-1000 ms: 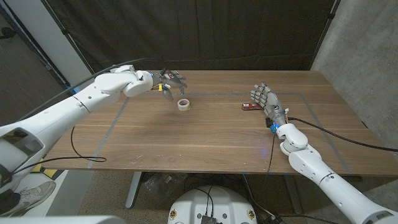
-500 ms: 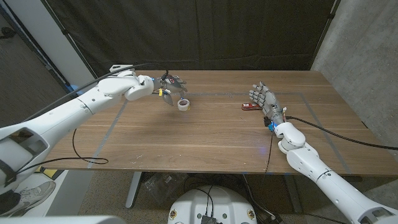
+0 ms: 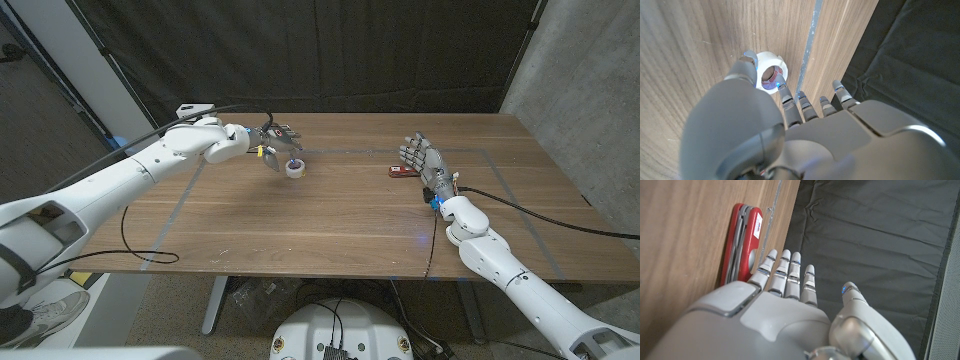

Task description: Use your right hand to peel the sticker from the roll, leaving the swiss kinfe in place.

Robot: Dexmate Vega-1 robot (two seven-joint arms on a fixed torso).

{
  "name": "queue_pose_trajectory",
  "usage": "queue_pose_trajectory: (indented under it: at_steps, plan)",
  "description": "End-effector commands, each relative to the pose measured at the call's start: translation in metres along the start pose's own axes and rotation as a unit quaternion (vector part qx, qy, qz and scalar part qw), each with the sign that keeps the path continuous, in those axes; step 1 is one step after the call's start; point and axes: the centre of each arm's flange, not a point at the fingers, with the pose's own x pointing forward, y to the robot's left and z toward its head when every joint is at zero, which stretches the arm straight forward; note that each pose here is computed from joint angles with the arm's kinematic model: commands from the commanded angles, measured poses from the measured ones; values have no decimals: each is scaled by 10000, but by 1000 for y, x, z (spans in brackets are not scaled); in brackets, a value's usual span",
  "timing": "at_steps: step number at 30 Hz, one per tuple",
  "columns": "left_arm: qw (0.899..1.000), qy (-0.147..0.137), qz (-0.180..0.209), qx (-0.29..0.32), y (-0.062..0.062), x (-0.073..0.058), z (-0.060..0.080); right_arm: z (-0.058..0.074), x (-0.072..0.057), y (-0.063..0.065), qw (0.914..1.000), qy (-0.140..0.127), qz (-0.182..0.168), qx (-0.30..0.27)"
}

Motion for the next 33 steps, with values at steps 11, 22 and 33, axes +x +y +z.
queue_pose_trajectory:
  at_steps: [11,22,33]
  plan:
    - [9993,-5,245,278,-11,8,11,-2,4,-3,10000,70,-62,13]
    - [9999,15,62,109,-25,12,7,-3,8,-1,9999,111,-105,79]
    - [9982,8,574,151,-32,13,10,-1,11,0,9998,49,-145,118]
